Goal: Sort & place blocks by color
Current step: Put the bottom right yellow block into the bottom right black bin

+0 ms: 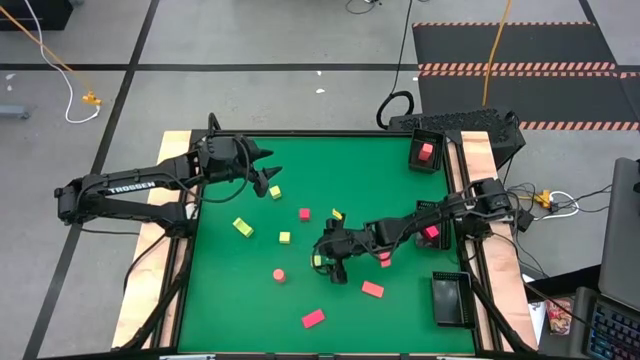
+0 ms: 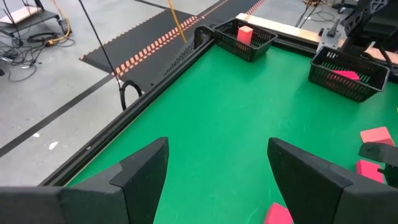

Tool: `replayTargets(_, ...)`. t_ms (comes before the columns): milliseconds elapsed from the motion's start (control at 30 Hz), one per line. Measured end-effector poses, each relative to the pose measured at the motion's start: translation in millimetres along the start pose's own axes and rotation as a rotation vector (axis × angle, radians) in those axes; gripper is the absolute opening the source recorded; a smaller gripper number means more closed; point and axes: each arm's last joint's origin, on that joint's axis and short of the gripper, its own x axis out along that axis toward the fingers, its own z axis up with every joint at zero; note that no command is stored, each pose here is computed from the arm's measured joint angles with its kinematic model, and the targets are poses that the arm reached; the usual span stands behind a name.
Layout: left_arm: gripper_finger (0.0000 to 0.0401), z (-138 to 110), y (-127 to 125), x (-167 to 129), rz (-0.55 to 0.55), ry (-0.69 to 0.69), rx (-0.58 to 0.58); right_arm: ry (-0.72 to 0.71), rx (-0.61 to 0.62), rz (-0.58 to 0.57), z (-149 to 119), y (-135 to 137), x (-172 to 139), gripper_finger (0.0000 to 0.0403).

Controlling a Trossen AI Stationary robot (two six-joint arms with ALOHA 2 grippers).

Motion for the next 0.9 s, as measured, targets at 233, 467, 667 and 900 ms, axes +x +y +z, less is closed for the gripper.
replayTargets(233, 0.0273, 0, 0, 0, 0.000, -0.001, 0.000, 0.005, -0.016, 0.002, -4, 6, 5, 0.0285)
replayTargets(467, 0.0273, 0, 0, 0, 0.001, -0.002, 0.001, 0.012, -0.032, -0.066, -24, 10, 29, 0.0285)
replayTargets(667, 0.0273, 0, 0, 0, 0.003, -0.002, 0.002, 0.018, -0.033, -0.124, -29, 9, 34, 0.0236)
replayTargets(900, 0.0273, 0, 0, 0, 0.004, -0.002, 0.007, 0.027, -0.084, -0.128, -29, 12, 32, 0.0121)
